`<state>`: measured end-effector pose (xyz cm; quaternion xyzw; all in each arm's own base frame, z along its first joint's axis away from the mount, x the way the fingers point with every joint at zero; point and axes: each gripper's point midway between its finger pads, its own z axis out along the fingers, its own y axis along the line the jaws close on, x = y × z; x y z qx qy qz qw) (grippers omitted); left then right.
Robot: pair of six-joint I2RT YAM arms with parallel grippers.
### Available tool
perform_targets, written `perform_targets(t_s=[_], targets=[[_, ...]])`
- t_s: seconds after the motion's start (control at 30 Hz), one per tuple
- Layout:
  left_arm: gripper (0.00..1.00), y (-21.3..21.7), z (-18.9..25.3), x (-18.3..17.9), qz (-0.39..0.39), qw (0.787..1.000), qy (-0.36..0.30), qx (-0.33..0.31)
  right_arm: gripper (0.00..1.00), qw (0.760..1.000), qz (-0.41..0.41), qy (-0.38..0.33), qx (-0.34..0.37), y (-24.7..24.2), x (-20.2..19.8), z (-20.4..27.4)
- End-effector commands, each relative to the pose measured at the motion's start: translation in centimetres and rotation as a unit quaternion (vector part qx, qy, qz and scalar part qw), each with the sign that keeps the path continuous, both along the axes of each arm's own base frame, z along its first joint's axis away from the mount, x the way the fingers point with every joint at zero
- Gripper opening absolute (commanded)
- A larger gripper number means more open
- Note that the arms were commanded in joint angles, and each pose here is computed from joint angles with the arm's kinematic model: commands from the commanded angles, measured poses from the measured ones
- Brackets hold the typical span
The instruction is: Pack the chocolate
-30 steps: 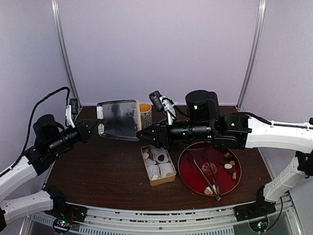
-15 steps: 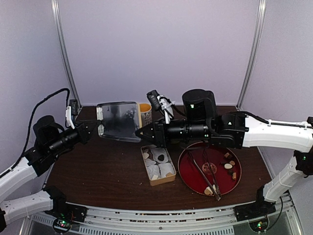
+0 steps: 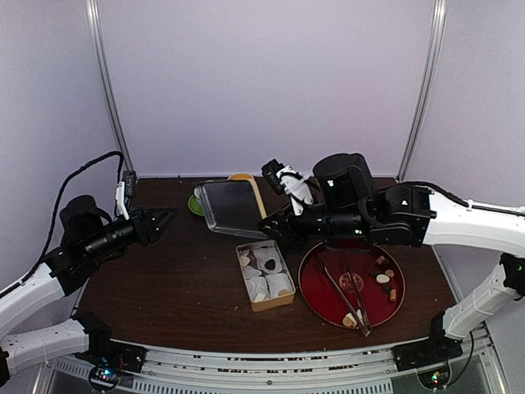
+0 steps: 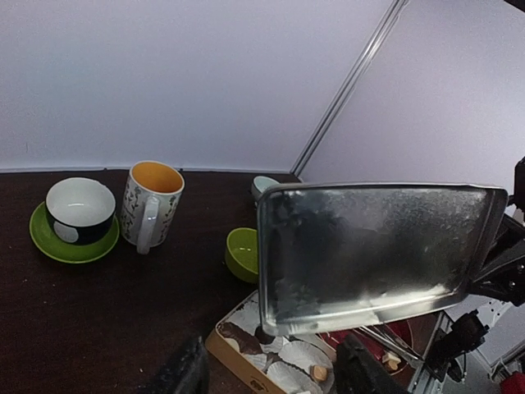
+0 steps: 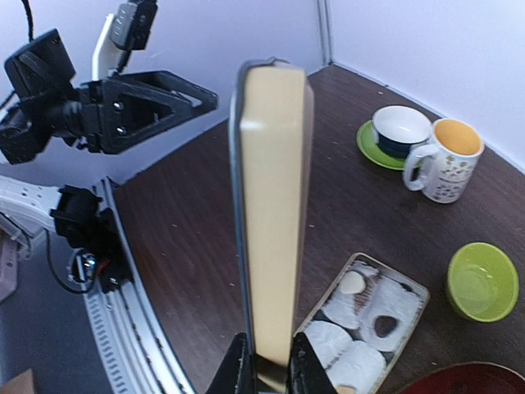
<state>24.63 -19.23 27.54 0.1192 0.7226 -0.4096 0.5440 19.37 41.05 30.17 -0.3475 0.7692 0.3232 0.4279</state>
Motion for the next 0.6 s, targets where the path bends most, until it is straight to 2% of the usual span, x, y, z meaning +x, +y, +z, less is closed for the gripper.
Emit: perform_targets(t_s=[0.0,0.2,0.33,0.43,0.57], targets=[[0.55,-0.5,-0.2,-0.7,-0.021,1.0,0.002,-0.005,0.02,0.989,-0.05,-0.09,-0.106,-4.6,1.8,-0.2],[0.53,-0.5,-0.9,-0.3,-0.015,1.0,0.017,0.001,0.04,0.961,-0.059,-0.161,-0.216,-7.4,2.5,-0.5],[0.53,-1.5,-1.7,0.5,-0.031,0.998,0.05,0.008,0.05,0.936,-0.064,-0.212,-0.273,-8.1,2.5,-0.9],[0.52,-2.6,-2.3,1.1,-0.051,0.996,0.074,0.014,0.04,0.901,-0.072,-0.278,-0.326,-7.8,1.9,-1.5],[0.52,-3.9,-3.1,2.0,-0.07,0.993,0.096,0.018,0.0,0.838,-0.097,-0.355,-0.404,-7.6,1.8,-3.4]])
